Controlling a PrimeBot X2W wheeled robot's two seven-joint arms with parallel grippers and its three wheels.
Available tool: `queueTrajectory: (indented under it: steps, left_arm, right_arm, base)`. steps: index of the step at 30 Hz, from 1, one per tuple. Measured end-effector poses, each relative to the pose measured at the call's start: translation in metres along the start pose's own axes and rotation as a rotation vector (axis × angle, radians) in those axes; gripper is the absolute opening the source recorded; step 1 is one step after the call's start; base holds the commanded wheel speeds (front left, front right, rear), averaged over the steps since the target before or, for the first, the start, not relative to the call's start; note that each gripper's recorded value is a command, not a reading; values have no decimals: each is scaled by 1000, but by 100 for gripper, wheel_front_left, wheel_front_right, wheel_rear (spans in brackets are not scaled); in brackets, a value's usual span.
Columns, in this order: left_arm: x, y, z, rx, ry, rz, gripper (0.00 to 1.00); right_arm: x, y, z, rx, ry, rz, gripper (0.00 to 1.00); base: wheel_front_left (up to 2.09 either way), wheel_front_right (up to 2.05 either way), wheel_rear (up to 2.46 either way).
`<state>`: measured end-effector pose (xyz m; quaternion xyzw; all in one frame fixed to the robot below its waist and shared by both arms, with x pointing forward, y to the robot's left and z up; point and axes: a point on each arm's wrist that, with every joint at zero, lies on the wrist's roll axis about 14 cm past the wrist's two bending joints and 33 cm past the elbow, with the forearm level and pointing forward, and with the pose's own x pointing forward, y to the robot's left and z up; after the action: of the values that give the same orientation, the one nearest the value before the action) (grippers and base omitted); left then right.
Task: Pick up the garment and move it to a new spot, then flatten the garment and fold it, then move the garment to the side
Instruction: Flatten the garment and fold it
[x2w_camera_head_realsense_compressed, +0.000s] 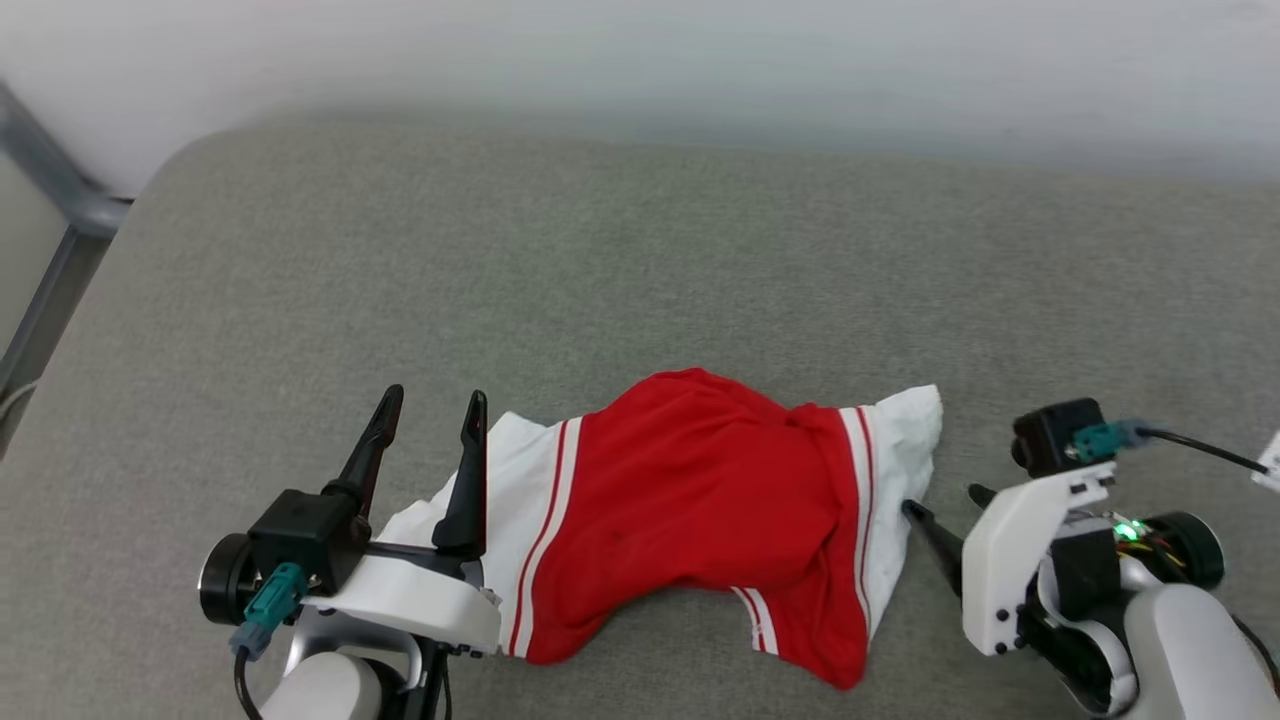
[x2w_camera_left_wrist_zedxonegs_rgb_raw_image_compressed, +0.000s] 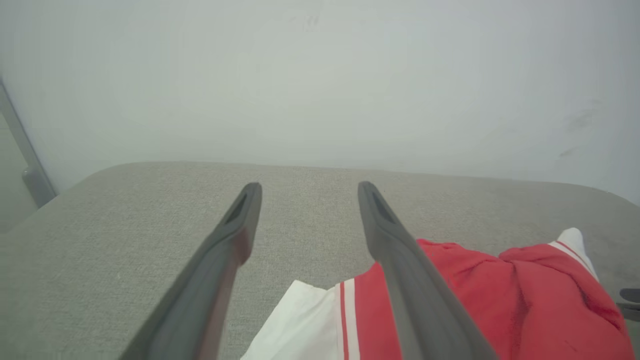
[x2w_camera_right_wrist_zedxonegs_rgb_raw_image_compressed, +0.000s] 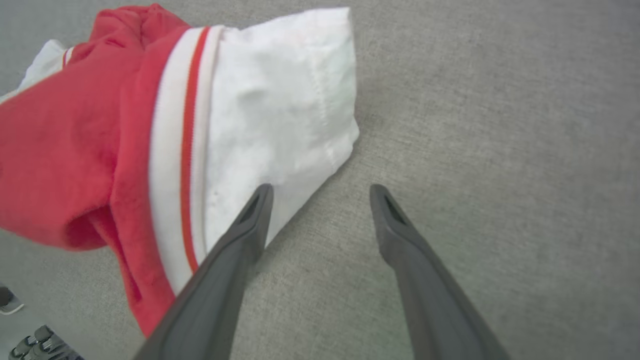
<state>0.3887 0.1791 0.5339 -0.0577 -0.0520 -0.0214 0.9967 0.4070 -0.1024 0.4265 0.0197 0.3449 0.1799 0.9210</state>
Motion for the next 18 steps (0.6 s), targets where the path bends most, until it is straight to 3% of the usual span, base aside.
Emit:
queueTrajectory:
  steps: [12, 13, 14, 15, 18]
  left_arm:
    - [-3, 15, -21, -5, 56, 56, 100]
    - [-3, 15, -21, -7, 58, 58, 100]
    - [-3, 16, -22, -9, 60, 60, 100]
    - [-3, 16, -23, -8, 62, 61, 100]
    - [-1, 16, -25, -8, 66, 60, 100]
  right_arm:
    - [44, 31, -55, -65, 306, 126, 100]
    - [45, 32, -59, -61, 324, 133, 80]
    - [46, 33, -62, -58, 337, 139, 33]
    - [46, 35, -61, -52, 339, 146, 0]
    - [47, 35, -59, -29, 324, 156, 0]
  base:
    - [0, 0, 0]
    - [0, 0, 0]
    - [0, 0, 0]
    - [0, 0, 0]
    - [0, 0, 0]
